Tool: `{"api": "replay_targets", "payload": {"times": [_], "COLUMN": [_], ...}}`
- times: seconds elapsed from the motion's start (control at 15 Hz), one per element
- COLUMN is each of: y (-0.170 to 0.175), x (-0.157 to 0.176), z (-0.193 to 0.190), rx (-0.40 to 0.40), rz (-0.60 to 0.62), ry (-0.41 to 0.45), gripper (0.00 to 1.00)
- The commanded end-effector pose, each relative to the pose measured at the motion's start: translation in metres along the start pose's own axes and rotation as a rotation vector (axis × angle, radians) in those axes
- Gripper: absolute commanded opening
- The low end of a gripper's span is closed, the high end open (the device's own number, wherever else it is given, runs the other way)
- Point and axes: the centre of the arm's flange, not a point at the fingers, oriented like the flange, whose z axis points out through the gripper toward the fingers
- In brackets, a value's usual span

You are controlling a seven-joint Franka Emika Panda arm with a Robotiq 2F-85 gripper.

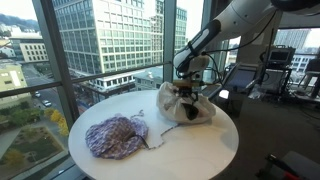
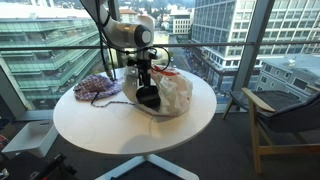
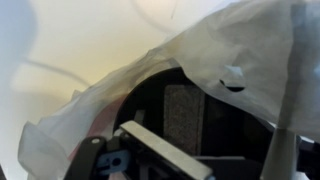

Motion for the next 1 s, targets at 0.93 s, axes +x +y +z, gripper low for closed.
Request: {"api": "replay_targets", "payload": {"times": [0.93], "y": [-0.068], "x": [-0.235], "z": [-0.099], "rx": [-0.229], "rz": [-0.418], "ry": [0.188], "gripper": [1.0]}}
